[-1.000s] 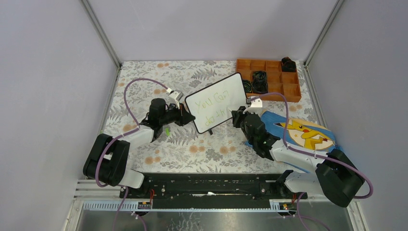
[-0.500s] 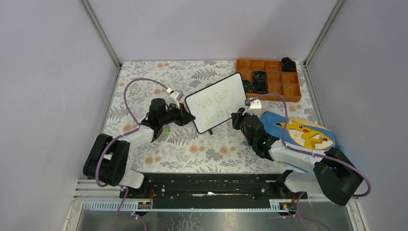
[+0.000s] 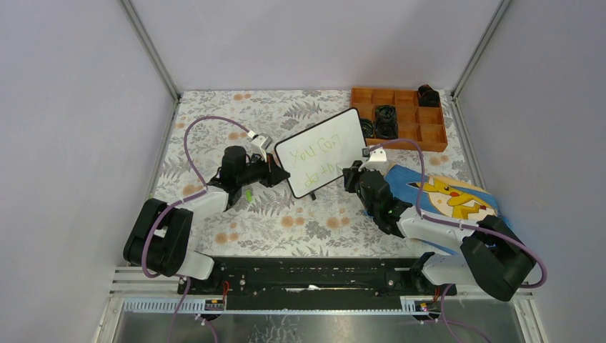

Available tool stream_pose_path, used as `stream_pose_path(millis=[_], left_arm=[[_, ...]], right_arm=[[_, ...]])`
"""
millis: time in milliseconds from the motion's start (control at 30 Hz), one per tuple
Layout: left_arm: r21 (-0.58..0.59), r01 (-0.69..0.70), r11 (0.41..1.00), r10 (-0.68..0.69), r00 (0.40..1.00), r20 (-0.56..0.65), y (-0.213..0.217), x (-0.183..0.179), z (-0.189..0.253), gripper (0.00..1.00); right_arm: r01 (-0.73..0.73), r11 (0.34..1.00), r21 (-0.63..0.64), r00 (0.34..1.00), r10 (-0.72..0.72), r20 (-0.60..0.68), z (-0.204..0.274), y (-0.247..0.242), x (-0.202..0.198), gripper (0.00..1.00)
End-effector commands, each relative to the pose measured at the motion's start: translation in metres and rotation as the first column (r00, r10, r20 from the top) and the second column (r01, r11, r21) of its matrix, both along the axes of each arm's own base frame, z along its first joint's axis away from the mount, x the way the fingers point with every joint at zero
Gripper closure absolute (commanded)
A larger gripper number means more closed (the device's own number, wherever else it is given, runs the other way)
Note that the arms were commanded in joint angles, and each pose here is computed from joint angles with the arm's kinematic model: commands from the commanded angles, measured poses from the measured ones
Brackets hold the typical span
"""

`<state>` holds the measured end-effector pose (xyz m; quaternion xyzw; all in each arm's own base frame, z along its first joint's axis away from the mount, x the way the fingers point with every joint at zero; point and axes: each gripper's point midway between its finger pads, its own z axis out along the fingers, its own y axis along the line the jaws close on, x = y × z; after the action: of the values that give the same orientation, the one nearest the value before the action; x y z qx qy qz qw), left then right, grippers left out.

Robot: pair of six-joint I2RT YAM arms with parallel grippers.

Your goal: Write a sentence on the whiteboard

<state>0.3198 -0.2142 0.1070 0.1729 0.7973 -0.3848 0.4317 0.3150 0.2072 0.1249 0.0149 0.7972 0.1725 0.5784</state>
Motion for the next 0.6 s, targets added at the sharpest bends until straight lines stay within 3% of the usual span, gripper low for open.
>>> stream_pose_path(millis=[0,567], left_arm=[[0.151,-0.022,0.988,0.038,0.994,-0.105,0.0171,-0.0122,-0.0491,1.0],[0.15,-0.021,0.989,0.037,0.994,-0.104,0.017,-0.0123,-0.0488,1.0]], right_arm=[[0.019,0.998,0.065,0.997,-0.023,0.07,0.0276,0.0049,0.013,1.0],[0.023,0.998,0.066,0.997,-0.028,0.077,0.0294,0.0072,0.0178,1.0]])
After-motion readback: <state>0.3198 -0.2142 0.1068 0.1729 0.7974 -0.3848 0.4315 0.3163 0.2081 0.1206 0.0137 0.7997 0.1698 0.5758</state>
